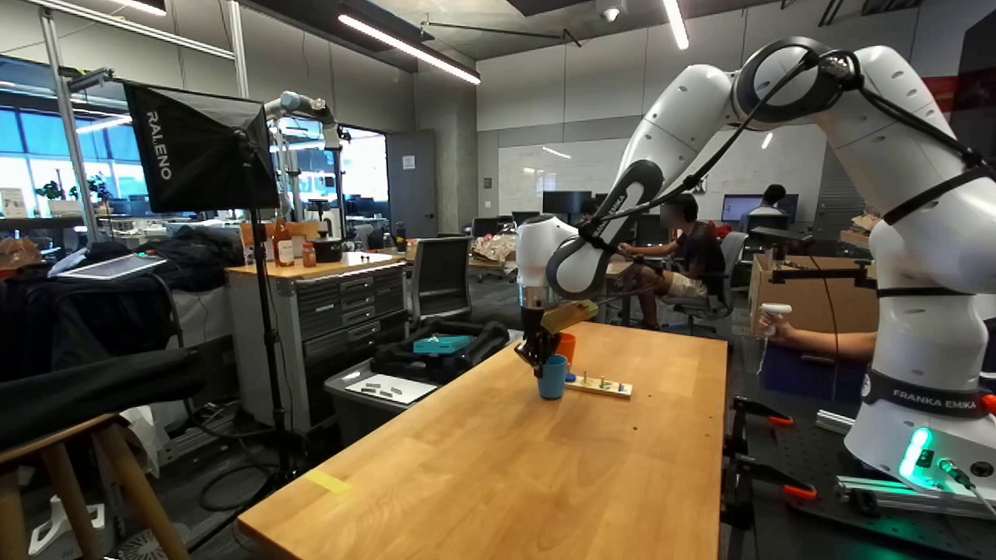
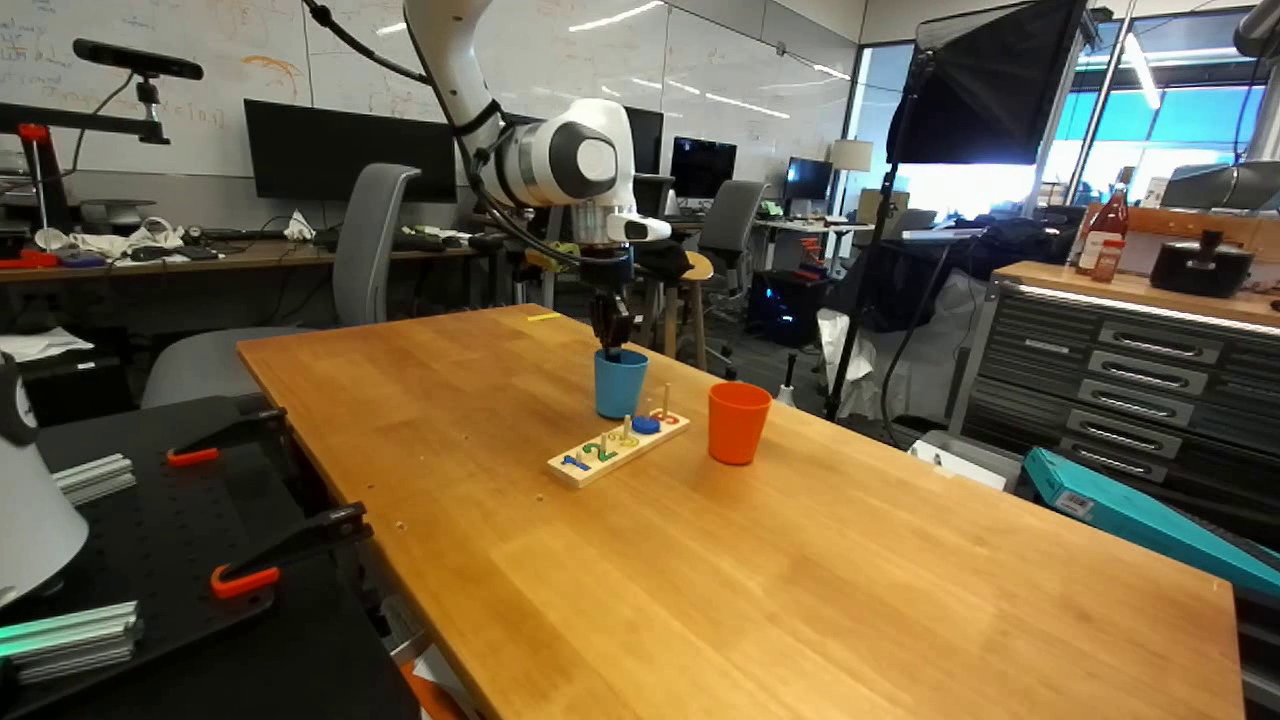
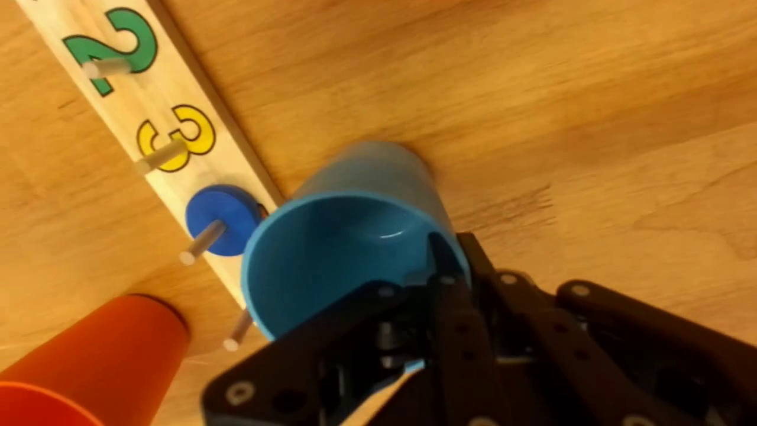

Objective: Put the blue cup in the orange cup

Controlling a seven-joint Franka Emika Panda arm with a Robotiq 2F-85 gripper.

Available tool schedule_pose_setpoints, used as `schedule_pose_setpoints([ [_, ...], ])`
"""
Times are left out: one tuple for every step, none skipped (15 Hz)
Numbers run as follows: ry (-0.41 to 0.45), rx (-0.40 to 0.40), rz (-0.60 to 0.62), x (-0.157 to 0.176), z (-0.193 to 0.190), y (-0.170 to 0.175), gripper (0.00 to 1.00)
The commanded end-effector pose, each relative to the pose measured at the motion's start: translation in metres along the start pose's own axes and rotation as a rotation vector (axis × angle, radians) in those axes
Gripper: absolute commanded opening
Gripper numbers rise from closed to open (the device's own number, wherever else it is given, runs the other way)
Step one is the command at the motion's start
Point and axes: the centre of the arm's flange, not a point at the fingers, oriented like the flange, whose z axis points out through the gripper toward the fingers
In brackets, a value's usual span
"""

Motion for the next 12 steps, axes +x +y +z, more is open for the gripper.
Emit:
schedule_pose_setpoints([
  [-0.001,-0.001,0.064,0.030,-0.014,0.016,0.02],
  [0.009,0.008,0.076,0.037,-0.025,0.017,0.02],
  [0.024,0.019,0.087,0.048,-0.041,0.018,0.02],
  [0.043,0.026,0.096,0.056,-0.055,0.017,0.02],
  [0.063,0.034,0.107,0.066,-0.071,0.019,0.02],
  [0.083,0.037,0.115,0.074,-0.084,0.020,0.02],
  [0.101,0.035,0.119,0.081,-0.096,0.023,0.02],
  [0.114,0.032,0.130,0.087,-0.107,0.027,0.02],
  [0.122,0.025,0.144,0.093,-0.112,0.034,0.02],
  [0.129,0.011,0.160,0.098,-0.116,0.042,0.02],
  [0.129,-0.016,0.186,0.103,-0.113,0.053,0.02],
  [0.130,-0.041,0.210,0.107,-0.113,0.062,0.02],
])
